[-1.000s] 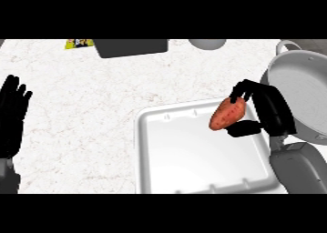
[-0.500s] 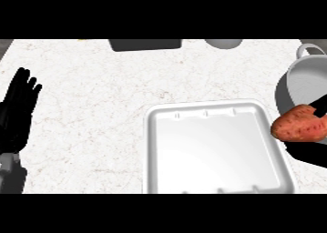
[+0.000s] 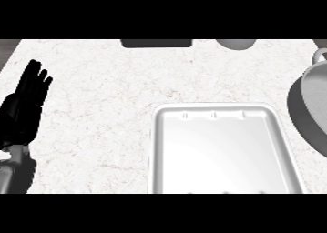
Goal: Pick the sweet potato from the tray and place it in the pot
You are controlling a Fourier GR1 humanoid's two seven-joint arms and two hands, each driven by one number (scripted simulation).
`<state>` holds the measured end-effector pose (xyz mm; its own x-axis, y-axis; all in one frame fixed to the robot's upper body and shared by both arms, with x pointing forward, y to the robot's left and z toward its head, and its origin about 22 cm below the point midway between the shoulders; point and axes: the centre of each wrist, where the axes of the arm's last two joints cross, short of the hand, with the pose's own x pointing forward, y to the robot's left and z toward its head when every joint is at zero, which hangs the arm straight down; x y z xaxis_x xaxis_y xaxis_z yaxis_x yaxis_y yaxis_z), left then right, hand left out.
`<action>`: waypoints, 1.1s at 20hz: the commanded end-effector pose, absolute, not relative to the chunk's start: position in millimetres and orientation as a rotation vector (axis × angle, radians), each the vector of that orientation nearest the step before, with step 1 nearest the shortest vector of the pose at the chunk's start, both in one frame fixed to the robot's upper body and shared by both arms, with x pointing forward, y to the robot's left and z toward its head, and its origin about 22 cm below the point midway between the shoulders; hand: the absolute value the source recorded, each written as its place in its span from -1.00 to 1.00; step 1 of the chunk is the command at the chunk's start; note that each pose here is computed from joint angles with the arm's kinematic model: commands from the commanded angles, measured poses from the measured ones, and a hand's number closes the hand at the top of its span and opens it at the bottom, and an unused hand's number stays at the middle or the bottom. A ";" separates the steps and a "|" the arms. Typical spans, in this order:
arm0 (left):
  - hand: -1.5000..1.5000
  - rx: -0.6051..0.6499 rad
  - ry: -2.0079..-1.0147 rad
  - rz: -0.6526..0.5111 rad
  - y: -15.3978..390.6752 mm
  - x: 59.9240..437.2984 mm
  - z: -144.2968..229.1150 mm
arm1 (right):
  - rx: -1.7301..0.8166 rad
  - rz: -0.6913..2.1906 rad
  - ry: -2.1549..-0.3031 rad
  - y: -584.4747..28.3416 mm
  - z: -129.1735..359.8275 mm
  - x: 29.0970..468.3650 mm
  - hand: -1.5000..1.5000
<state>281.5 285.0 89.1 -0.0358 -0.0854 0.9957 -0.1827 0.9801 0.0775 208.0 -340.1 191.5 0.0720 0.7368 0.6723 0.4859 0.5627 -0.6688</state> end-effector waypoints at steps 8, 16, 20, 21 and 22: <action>0.00 0.173 -1.619 0.059 275.0 277.3 76.4 | -1.501 0.428 -1.361 -404.9 138.1 233.5 1.00; 0.00 0.161 -1.612 0.054 274.3 284.2 89.4 | -1.435 0.454 -1.305 -448.0 110.2 285.3 1.00; 0.00 0.160 -1.614 0.071 272.0 291.7 74.6 | -1.281 0.334 -1.260 -465.9 80.9 302.2 1.00; 0.00 0.169 -1.626 0.050 287.8 277.7 73.6 | -1.271 0.323 -1.217 -479.8 81.5 300.9 -1.00; 0.00 0.182 -1.612 0.043 271.3 293.8 93.4 | -1.204 0.293 -1.218 -471.2 65.6 301.2 -1.00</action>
